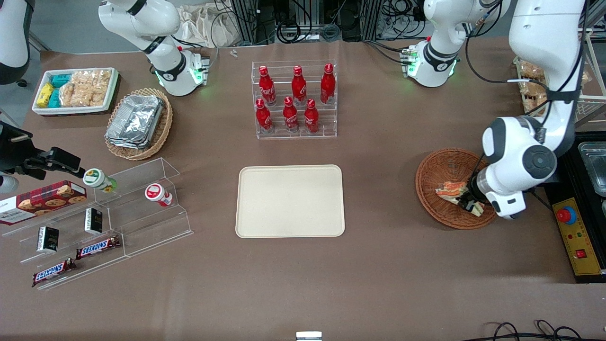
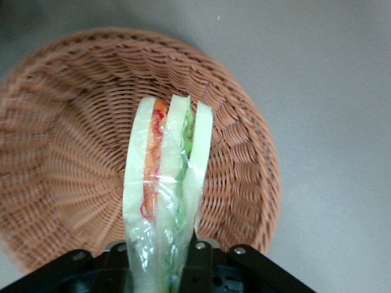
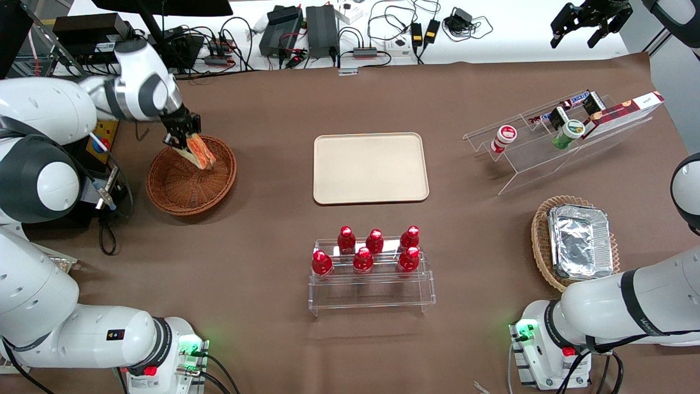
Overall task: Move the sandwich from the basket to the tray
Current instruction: 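Close the left gripper on the wrapped sandwich and lift it, then carry the sandwich with the left gripper over to the cream tray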
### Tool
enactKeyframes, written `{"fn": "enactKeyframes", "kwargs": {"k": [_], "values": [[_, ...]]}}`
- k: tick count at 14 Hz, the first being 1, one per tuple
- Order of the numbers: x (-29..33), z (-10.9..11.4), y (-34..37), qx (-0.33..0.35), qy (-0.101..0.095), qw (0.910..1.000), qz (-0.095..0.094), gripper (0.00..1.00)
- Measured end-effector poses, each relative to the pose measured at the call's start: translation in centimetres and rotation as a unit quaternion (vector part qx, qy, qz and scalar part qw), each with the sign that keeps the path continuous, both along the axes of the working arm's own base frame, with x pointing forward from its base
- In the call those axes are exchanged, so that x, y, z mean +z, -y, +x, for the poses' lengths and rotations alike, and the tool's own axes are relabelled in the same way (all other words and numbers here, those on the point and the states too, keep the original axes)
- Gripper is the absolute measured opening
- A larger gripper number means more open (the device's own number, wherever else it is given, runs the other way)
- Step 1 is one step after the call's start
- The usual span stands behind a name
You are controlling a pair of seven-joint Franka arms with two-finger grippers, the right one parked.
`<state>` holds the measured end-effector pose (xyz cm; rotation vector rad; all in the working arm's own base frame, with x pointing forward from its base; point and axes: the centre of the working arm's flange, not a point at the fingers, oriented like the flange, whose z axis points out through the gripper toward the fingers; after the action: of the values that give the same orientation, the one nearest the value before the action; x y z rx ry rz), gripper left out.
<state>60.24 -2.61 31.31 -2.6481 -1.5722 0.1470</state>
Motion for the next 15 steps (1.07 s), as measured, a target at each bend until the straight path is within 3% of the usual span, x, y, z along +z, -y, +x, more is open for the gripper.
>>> {"fn": "enactKeyframes", "kwargs": {"k": [4,9,12,15], "values": [[9.8,2.7,0.4,-0.043,-0.008,0.999,-0.005,0.19],[18.2,2.9,8.1,-0.15,0.001,0.9882,-0.028,0.19],[17.2,1.0,17.8,-0.258,-0.006,0.9645,-0.054,0.19],[13.1,-0.3,26.9,-0.349,0.008,0.9351,-0.063,0.19]]}}
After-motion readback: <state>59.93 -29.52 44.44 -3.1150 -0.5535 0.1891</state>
